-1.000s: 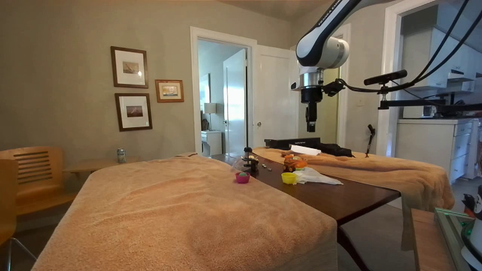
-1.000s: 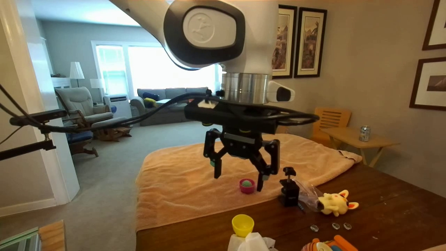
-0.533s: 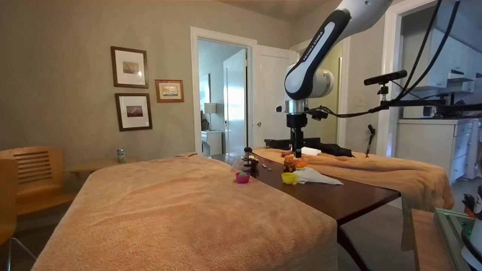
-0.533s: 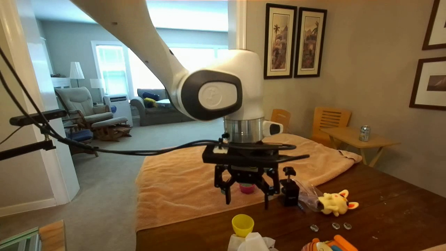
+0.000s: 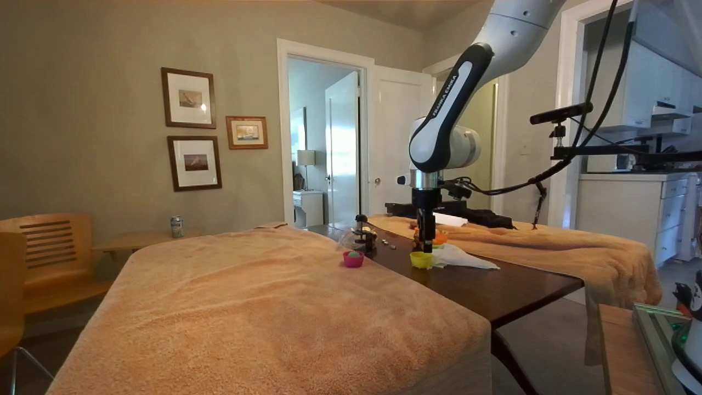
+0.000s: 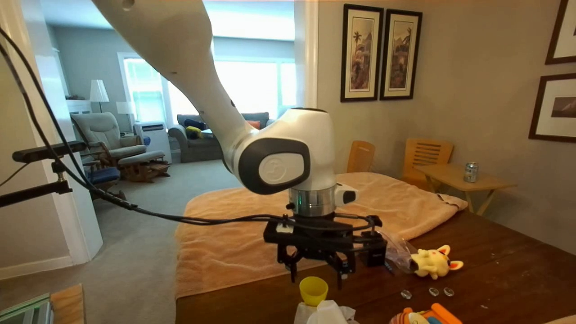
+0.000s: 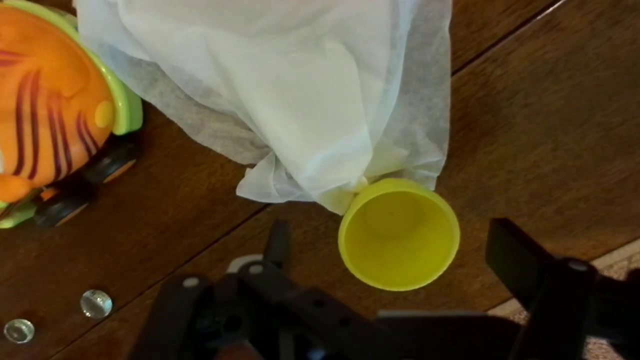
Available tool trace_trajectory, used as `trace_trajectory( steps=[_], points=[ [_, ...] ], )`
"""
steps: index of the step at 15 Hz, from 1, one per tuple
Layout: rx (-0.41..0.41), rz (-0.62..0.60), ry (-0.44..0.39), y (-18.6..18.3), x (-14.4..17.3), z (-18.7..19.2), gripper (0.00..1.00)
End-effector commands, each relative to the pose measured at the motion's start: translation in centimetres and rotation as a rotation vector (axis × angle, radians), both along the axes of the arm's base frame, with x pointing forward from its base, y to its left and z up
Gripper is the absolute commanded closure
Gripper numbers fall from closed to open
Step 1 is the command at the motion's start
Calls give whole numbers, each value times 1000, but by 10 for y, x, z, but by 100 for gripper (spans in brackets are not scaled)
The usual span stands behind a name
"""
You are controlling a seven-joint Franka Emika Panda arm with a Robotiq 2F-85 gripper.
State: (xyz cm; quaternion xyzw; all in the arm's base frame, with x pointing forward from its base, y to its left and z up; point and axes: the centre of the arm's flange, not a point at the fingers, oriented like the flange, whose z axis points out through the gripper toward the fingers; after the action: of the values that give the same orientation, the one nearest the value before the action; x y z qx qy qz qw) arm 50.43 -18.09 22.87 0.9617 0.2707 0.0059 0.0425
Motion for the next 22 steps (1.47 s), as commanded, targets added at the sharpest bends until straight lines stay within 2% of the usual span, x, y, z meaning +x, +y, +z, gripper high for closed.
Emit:
trace_trajectory(
  steps=[1,5,13,22],
  points=[
    [1,-3,2,-1,-1,-2,0],
    [-14,16,-11,-1,-1,-2,0],
    [7,82,-8,9,6,-6,0],
    [-21,97,32,7,7,-20,0]
  ],
)
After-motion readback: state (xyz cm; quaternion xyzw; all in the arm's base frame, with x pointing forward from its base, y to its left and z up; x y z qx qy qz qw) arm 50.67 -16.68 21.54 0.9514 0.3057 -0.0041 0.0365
